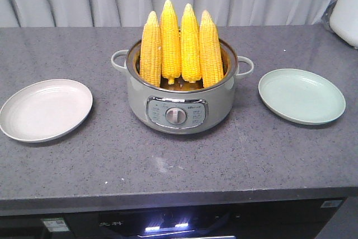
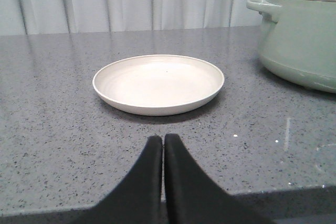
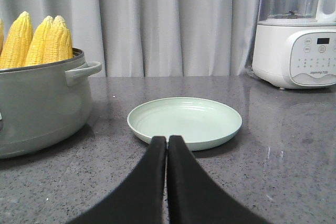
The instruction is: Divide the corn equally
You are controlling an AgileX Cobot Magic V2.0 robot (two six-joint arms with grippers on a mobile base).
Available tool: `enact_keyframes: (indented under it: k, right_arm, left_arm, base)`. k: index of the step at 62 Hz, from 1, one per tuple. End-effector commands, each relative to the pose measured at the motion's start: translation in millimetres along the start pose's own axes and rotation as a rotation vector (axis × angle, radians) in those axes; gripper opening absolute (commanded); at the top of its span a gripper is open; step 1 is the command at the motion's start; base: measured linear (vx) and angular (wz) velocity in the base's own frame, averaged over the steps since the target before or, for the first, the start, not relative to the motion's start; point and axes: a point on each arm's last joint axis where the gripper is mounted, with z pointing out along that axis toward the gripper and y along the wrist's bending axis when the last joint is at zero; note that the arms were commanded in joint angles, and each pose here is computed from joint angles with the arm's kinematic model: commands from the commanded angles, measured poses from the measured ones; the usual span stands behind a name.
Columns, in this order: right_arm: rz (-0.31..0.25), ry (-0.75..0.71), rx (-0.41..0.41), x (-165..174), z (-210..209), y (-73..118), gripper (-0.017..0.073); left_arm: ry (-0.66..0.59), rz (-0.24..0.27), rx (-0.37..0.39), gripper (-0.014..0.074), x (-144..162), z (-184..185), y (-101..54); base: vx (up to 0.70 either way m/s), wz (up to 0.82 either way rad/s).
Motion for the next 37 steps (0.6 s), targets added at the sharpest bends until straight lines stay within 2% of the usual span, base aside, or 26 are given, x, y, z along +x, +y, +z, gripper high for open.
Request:
enact_keyframes:
  k: [1,37]
  right_arm:
    - [-0.02,-0.072,-0.006,-4.4,-0.4,0.6,-0.0001]
    - [-0.02,-0.072,-0.006,-4.4,-0.4,0.6,-0.0001]
  left_arm:
    - [-0.083,-0.01,0.0,-0.0007,-6.2,-1.3,0.0]
    - [-0.083,-0.01,0.0,-0.0007,-6.2,-1.3,0.0]
  base:
    - [0.05,0.0]
    - [0.04,0.0]
